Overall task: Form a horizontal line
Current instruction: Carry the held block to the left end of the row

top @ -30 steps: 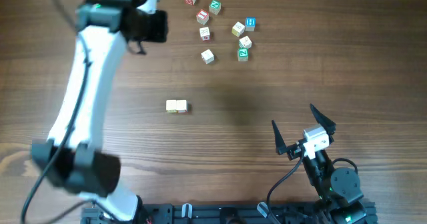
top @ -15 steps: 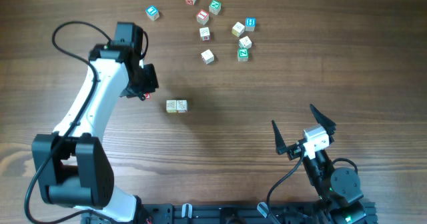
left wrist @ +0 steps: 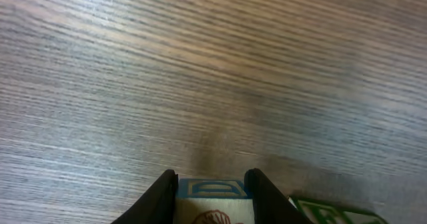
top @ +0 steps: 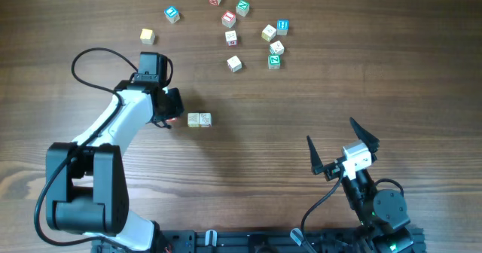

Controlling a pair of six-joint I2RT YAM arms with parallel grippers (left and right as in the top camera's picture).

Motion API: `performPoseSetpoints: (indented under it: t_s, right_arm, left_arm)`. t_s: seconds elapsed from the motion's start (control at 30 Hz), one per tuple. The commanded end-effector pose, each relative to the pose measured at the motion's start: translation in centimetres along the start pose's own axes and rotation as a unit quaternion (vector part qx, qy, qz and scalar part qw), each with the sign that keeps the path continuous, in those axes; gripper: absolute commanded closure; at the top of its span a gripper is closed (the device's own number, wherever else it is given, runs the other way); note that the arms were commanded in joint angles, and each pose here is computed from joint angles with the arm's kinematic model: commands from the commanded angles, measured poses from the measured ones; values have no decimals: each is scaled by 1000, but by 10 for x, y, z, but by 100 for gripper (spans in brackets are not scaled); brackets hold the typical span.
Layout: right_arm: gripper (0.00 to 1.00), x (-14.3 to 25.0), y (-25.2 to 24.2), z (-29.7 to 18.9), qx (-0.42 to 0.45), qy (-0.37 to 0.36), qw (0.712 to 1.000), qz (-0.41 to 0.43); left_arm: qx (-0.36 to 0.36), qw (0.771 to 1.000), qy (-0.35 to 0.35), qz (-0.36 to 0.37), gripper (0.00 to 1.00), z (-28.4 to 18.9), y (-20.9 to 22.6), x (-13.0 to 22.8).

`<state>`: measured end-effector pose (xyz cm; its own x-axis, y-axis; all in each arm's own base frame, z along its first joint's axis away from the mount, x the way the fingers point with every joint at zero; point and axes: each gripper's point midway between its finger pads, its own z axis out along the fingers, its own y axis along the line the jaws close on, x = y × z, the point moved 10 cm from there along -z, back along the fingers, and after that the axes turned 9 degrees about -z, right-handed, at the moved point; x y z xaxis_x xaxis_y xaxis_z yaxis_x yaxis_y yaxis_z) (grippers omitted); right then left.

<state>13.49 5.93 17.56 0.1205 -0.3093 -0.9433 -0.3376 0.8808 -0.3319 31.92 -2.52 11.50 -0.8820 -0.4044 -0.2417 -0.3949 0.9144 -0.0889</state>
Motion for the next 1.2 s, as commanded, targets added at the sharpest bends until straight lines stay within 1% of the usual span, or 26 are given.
performPoseSetpoints:
  t_s: [0.0,0.33,0.47,0.6,0.7,0.77,0.83,1.03,1.07,1.17]
  right_arm:
    - [0,-1,0,0,-1,-4,1000,-1]
    - [0,-1,0,0,-1,-4,1000,-1]
    - [0,-1,0,0,-1,-4,1000,-1]
    - [0,-1,0,0,-1,-4,1000,-1]
    - [0,-1,0,0,-1,-4,1000,-1]
    - [0,-1,0,0,-1,-4,1000,-1]
    - [0,-1,0,0,-1,-4,1000,-1]
    - [0,-1,0,0,-1,-4,1000,-1]
    - [0,-1,0,0,-1,-4,1000,-1]
    - [0,-1,0,0,-1,-4,1000,-1]
  left_arm:
    - [-1,1000,6,-8,70,2,3,4]
    - [-2,1000,6,-8,69,2,3,4]
    - [0,1000,3,-9,65,3,3,3]
    - [6,1000,-8,-9,67,3,1,0]
    - [6,1000,-7,-9,62,3,1,0]
    - [6,1000,-7,-9,60,3,1,0]
    - [5,1000,-6,-9,55,3,1,0]
    - [6,1000,-17,-10,58,3,1,-3]
    - [-2,1000,-26,-16,60,3,2,-4]
    - [3,998,-54,-20,66,2,-1,-12]
